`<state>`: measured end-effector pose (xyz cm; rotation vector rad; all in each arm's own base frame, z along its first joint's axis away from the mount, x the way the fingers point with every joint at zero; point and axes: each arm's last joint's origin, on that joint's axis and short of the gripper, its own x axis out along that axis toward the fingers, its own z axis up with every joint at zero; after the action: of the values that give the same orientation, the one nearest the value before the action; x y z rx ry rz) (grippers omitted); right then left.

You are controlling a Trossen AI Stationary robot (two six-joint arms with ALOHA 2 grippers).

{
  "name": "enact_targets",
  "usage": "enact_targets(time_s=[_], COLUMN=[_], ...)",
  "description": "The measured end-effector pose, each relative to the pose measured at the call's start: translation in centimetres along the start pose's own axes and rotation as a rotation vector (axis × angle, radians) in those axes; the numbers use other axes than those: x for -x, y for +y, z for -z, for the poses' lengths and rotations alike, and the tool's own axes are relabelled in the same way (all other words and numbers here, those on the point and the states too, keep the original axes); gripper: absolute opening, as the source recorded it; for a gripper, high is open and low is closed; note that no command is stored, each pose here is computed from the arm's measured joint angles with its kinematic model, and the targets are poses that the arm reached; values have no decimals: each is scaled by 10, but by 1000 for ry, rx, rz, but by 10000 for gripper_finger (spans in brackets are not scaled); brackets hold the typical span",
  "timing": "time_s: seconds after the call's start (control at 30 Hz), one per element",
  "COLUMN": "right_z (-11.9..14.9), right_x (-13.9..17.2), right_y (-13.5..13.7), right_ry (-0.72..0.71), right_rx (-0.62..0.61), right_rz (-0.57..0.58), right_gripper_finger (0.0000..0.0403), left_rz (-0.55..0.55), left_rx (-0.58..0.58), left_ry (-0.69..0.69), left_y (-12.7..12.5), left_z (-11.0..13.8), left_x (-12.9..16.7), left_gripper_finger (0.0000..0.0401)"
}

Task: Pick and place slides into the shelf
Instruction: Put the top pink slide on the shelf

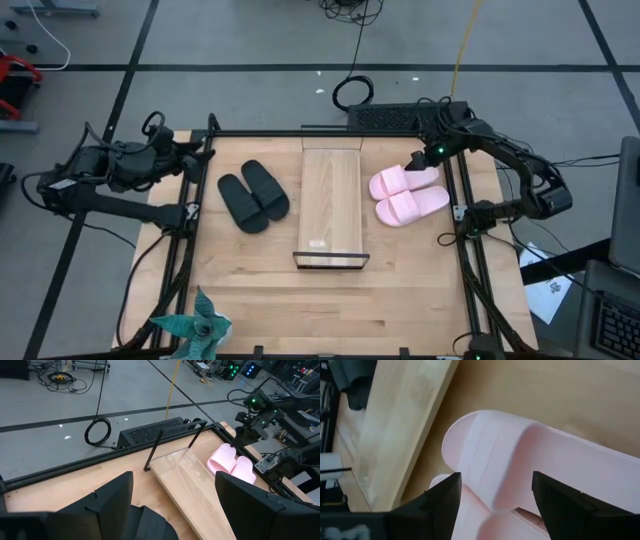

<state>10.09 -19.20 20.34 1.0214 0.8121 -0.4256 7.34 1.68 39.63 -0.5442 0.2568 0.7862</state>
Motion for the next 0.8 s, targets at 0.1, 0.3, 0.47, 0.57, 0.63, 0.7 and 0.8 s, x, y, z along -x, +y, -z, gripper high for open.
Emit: enact_targets(time_s=[0.1, 0.3, 0.47, 0.57, 0.63, 0.7, 0.8], right_z=[-1, -8, -8, -9, -10, -11, -13], right_x=[-6, -17, -25, -30, -32, -34, -34], right_y=[-1, -6, -14, -17, -19, -20, -20], right_ry=[20, 28, 69, 87, 89, 85, 72], right_rx=[17, 26, 27, 16, 15, 17, 21], right_rz=[-3, 0, 43, 42, 42, 41, 39], right_gripper_finger=[230, 229, 229, 229, 229, 229, 228], left_rz=[0, 0, 0, 0, 0, 0, 0], left_rx=[0, 12, 26, 26, 26, 26, 26], left_ry=[0, 0, 0, 0, 0, 0, 0], left_y=[0, 0, 0, 0, 0, 0, 0], left_z=[0, 0, 0, 0, 0, 0, 0], left_x=[0, 0, 0, 0, 0, 0, 0], left_gripper_finger=[285, 285, 285, 285, 285, 285, 285])
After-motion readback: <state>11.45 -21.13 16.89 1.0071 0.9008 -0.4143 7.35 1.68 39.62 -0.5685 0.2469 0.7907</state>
